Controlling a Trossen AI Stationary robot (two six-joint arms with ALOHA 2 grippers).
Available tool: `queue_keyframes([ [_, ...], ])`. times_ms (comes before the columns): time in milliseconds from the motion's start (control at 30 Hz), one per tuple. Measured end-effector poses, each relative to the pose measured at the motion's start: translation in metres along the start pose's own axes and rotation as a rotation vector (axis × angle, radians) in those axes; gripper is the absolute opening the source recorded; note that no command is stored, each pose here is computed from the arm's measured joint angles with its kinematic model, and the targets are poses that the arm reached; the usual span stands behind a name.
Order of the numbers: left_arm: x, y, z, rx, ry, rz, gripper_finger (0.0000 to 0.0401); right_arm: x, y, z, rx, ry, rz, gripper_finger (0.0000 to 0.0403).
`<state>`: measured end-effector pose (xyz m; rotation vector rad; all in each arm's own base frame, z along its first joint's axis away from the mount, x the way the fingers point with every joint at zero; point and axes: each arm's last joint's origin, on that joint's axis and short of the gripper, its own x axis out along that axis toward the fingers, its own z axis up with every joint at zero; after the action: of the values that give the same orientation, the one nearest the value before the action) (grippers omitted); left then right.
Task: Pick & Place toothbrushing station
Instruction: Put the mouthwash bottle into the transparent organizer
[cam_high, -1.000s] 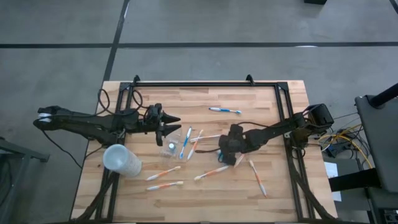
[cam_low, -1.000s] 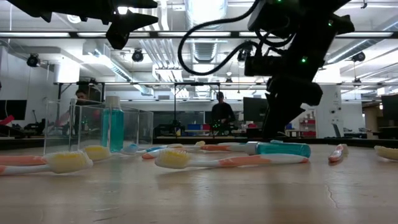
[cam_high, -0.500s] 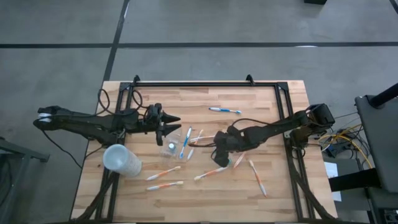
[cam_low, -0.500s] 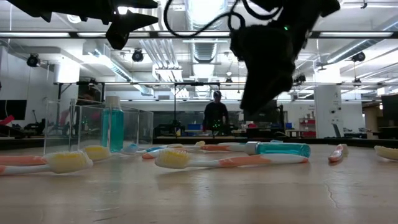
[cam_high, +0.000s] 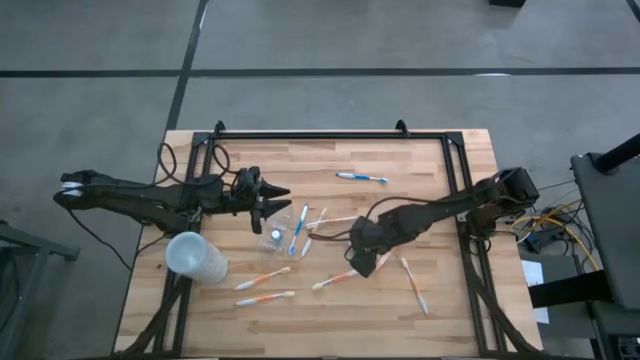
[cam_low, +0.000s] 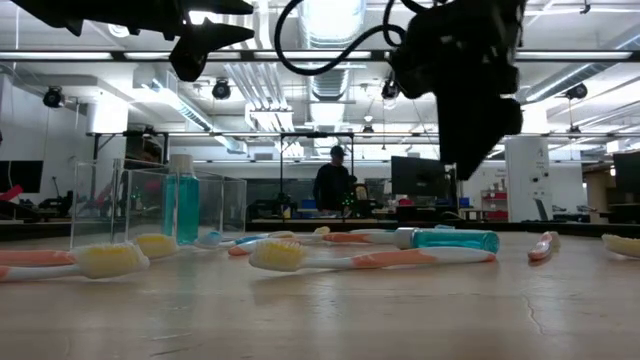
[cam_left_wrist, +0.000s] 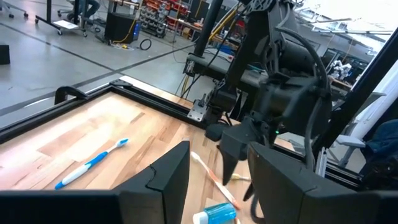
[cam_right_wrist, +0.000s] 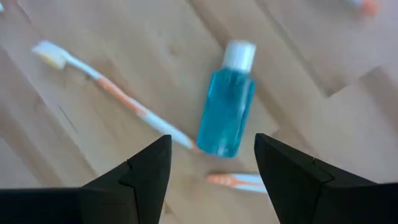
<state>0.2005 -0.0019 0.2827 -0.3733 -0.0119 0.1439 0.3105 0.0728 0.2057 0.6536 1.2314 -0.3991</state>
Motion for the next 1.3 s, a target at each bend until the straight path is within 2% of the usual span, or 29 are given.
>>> queue_keyframes([
  [367,0.0,0.0,-0.001,0.002,0.007,0.003,0.0168,0.024,-0.004,-0.018,0.101,-0.028,0.034,0.0224],
  [700,0.0,0.0,-0.001,0.002,0.007,0.003,0.0168,0.037,-0.013,-0.026,0.102,-0.028,0.032,0.0224],
  [900,0.0,0.0,-0.001,0.003,0.007,0.003,0.0168,0.043,-0.013,-0.026,0.103,-0.065,0.092,0.0224],
  [1300,0.0,0.0,-0.001,0.003,0.008,0.003,0.0168,0.051,-0.017,-0.028,0.097,-0.046,0.058,0.0224],
])
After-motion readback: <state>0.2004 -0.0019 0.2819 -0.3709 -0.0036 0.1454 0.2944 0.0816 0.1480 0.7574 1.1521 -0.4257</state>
